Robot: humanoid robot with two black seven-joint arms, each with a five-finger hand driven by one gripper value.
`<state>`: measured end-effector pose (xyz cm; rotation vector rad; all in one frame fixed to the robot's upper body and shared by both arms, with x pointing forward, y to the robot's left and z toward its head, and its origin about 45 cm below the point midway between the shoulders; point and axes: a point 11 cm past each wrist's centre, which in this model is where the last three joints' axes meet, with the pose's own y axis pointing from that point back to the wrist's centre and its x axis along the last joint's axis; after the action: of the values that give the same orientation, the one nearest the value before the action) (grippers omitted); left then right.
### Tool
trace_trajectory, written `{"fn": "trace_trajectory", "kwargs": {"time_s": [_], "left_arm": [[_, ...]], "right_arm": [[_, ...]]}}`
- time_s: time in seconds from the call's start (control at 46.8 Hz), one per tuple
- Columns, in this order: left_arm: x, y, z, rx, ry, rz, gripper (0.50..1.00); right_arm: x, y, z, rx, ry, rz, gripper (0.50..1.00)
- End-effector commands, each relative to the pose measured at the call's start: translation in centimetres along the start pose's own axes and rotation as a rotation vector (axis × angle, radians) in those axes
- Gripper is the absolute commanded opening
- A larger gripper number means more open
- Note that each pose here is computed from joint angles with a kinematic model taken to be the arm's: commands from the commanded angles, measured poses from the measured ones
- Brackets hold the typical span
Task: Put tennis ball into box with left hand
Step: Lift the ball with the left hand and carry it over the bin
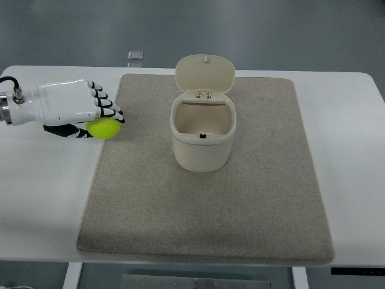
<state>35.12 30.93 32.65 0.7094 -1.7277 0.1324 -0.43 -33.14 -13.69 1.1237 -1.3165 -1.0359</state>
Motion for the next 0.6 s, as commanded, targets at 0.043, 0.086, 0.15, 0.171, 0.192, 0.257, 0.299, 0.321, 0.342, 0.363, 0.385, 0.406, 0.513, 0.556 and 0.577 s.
{"fn": "trace_trajectory", "kwargs": {"time_s": [0.043, 0.086, 0.15, 0.171, 0.192, 0.257, 0.299, 0.321, 0.342, 0.363, 0.385, 0.406, 0.513, 0.556, 0.577], "left_arm": [[1.9, -0.4, -0.3, -0.009, -0.043, 0.033, 0.5], [2.6, -0.5, -0.4, -0.014, -0.054, 0.044, 0.5], [3.6, -0.8, -0.2, -0.027, -0.072, 0.062, 0.5], [3.8, -1.0, -0.1, -0.034, -0.076, 0.068, 0.5], [4.2, -1.2, 0.1, -0.041, -0.083, 0.076, 0.5], [5.2, -1.6, 0.5, -0.061, -0.099, 0.096, 0.5], [5.9, -1.9, 0.8, -0.076, -0.109, 0.11, 0.5], [6.2, -2.1, 0.9, -0.082, -0.114, 0.113, 0.5], [6.5, -2.2, 1.0, -0.088, -0.119, 0.118, 0.5], [6.8, -2.4, 1.1, -0.094, -0.124, 0.123, 0.5], [7.1, -2.6, 1.2, -0.103, -0.128, 0.129, 0.5], [7.4, -2.9, 1.5, -0.113, -0.129, 0.135, 0.5], [8.1, -4.2, 2.1, -0.145, -0.13, 0.157, 0.5], [8.5, -4.8, 2.2, -0.156, -0.128, 0.159, 0.5], [8.6, -5.1, 2.3, -0.163, -0.126, 0.159, 0.5]], "right_arm": [[0.0, 0.0, 0.0, 0.0, 0.001, 0.0, 0.901], [0.0, 0.0, 0.0, 0.0, -0.001, 0.0, 0.901], [0.0, 0.0, 0.0, 0.0, 0.001, 0.0, 0.901], [0.0, 0.0, 0.0, 0.0, 0.001, 0.0, 0.901], [0.0, 0.0, 0.0, 0.0, -0.001, 0.0, 0.901], [0.0, 0.0, 0.0, 0.0, -0.001, 0.0, 0.901], [0.0, 0.0, 0.0, 0.0, -0.001, 0.0, 0.901], [0.0, 0.0, 0.0, 0.0, 0.001, 0.0, 0.901], [0.0, 0.0, 0.0, 0.0, -0.001, 0.0, 0.901], [0.0, 0.0, 0.0, 0.0, 0.001, 0.0, 0.901], [0.0, 0.0, 0.0, 0.0, -0.001, 0.0, 0.901], [0.0, 0.0, 0.0, 0.0, 0.001, 0.0, 0.901], [0.0, 0.0, 0.0, 0.0, -0.001, 0.0, 0.901], [0.0, 0.0, 0.0, 0.0, -0.001, 0.0, 0.901], [0.0, 0.0, 0.0, 0.0, -0.001, 0.0, 0.901]]}}
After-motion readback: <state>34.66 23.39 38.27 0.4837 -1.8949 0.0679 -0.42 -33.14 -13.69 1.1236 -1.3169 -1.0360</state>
